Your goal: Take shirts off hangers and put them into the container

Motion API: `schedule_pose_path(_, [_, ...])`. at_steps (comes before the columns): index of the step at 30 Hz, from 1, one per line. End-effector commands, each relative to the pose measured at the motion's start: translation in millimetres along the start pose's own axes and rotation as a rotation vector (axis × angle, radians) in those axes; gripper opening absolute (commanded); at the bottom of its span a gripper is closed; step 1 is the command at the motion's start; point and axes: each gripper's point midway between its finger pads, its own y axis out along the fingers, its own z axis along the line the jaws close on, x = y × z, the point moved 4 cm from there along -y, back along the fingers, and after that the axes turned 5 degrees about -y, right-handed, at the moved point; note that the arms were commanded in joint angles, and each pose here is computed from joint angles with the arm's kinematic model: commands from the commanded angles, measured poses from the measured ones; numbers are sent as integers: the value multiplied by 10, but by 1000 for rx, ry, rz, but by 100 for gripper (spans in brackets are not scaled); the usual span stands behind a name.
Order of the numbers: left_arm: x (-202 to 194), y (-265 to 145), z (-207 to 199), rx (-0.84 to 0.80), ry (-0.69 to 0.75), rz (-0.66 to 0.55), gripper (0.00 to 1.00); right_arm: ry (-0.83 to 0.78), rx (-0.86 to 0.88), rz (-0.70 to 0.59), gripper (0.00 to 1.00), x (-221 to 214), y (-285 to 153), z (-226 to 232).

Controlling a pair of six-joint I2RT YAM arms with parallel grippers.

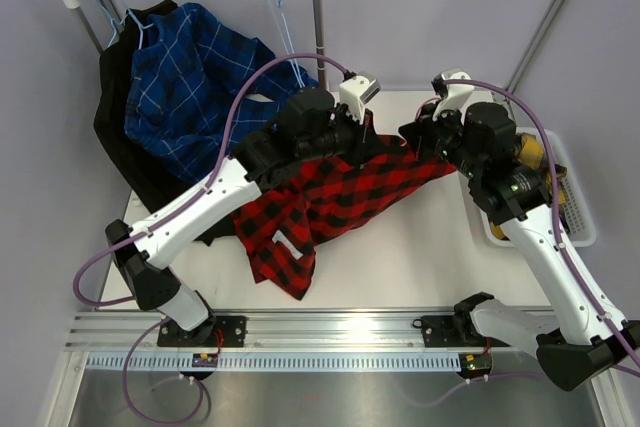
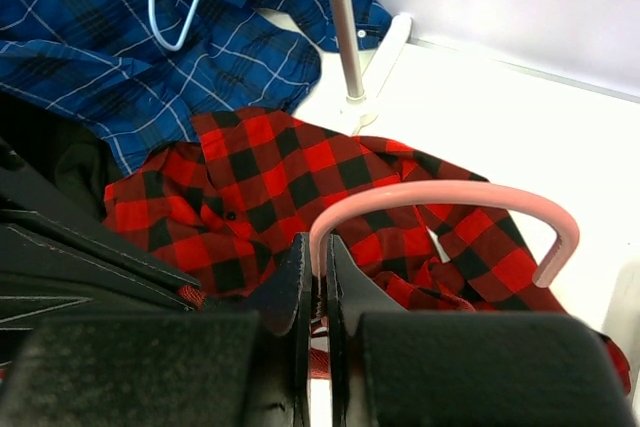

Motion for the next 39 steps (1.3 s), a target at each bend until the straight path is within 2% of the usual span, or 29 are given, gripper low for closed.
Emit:
schedule_pose_path(1, [167, -64, -105, -38, 28, -75, 0, -31, -56, -65, 0, 124, -10, -62])
schedule_pose_path(4, [168, -140, -75, -15, 44, -88, 0, -30, -86, -54, 0, 98, 7, -104])
schedule_pose_path(13, [282, -668, -19, 92, 126, -173, 0, -41, -395, 55, 0, -111, 55, -535])
schedule_pose_path(17, [215, -878, 33, 138, 140, -176, 0, 4, -449, 50, 0, -41, 26, -598])
schedule_pose_path(20, [-16, -982, 118, 163, 118, -146, 0, 42, -516, 17, 0, 116, -62, -676])
schedule_pose_path(24, [-195, -1128, 212, 210, 87, -149, 0, 86, -503, -44, 0, 335, -155, -647])
schedule_pose_path(28, [-508, -1142, 411, 289, 48, -108, 0, 109, -362, -118, 0, 558, -244, -447])
schedule_pose_path(32, [-531, -1190, 516, 363, 25, -133, 0, 81, -201, -149, 0, 634, -355, -226])
schedule_pose_path(35, [-475, -1175, 498, 358, 35, -139, 0, 97, -171, -164, 0, 608, -395, -176])
schedule_pose_path(39, [-337, -1225, 474, 373, 35, -180, 0, 77, -204, -78, 0, 415, -360, -230])
